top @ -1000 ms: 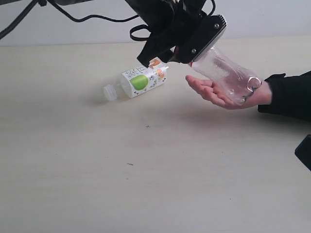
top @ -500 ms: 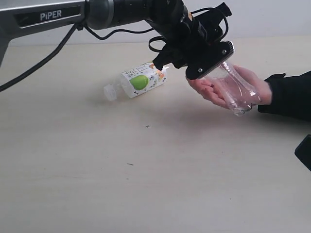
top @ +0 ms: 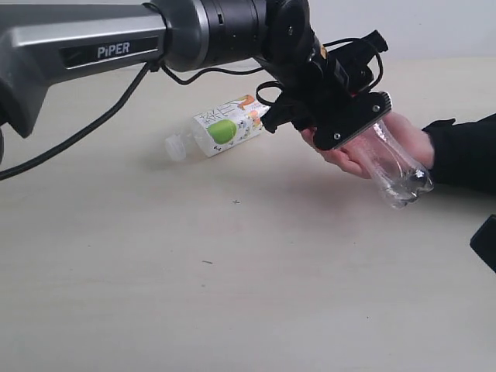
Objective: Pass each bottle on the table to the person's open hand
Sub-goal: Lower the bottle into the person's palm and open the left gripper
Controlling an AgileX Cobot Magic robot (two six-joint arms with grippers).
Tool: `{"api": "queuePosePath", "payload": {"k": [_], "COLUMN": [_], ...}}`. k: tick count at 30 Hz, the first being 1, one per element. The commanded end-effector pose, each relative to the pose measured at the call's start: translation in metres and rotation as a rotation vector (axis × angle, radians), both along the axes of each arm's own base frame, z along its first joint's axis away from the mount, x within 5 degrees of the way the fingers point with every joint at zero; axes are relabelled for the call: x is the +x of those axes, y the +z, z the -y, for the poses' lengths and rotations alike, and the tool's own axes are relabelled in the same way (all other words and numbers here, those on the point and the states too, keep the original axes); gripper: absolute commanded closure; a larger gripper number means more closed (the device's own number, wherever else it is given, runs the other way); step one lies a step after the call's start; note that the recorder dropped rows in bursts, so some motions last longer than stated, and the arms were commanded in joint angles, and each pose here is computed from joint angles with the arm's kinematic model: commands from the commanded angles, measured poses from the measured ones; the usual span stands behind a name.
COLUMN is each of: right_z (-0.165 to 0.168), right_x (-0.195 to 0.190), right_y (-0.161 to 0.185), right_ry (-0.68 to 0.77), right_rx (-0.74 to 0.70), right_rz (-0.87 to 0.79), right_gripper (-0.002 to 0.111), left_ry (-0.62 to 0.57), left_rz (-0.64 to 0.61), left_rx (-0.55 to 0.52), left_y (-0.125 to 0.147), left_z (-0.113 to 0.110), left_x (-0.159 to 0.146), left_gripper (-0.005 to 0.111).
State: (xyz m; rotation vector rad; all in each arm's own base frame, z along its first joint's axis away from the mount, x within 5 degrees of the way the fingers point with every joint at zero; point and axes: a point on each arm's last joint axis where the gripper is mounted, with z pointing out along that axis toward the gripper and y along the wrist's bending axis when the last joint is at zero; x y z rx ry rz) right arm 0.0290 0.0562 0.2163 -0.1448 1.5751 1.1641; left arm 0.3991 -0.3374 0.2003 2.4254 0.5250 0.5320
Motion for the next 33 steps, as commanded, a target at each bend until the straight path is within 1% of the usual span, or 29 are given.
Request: {"api": "queuePosePath", "payload": {"k": [1,3,8,11,14,21,25,33], "right_z": [0.0001,0.0001,0.0001,0.0001,0.0001,0.0001,0.0001,-0.0001], "right_x": [-0.0002,-0.0002,-0.0002,-0.0002,-0.0002,-0.0002,-0.0002,-0.0004], "right_y": [-0.0013,-0.0013,-0.0013,-0.0013,-0.0013,-0.0013,-0.0013,-0.0013], "right_ry": [-0.001,-0.001,-0.001,-0.001,-0.001,-0.001,-0.001,0.002], "right_rx": [0.005,0.005,0.005,0.005,0.005,0.005,0.005,0.005], "right_rz": [-0.001,-0.001,-0.001,-0.001,-0.001,-0.001,-0.001,-0.001], "right_gripper": [0.108,0.108,0.108,0.108,0.108,0.108,0.108,0.108], "left_ry": [0.038,0.043,0.044,0.044,0.052,0.064,0.076,0.069], "left_rz": [-0.024,-0.025,-0.025,-0.025,-0.030,-0.033,-0.020,-0.001], "left_rx": [-0.021,-0.025,-0.025,-0.025,-0.030,-0.033,-0.053,-0.040], "left_y": [-0.0075,-0.0095,-0.0105,-0.0105,-0.0105,-0.0105,-0.0091,-0.0045], "left_z": [-0.0017,-0.0012,-0.0010,-0.0010,-0.0010,-0.0024,-0.0015,-0.0030], "left_x": [0.0050,0.0056,0.0059,0.0059,0.0059,0.0069,0.0083,0.0083], "left_gripper": [0.104,0.097,0.070,0.059,0.051,0.034,0.025,0.025]}}
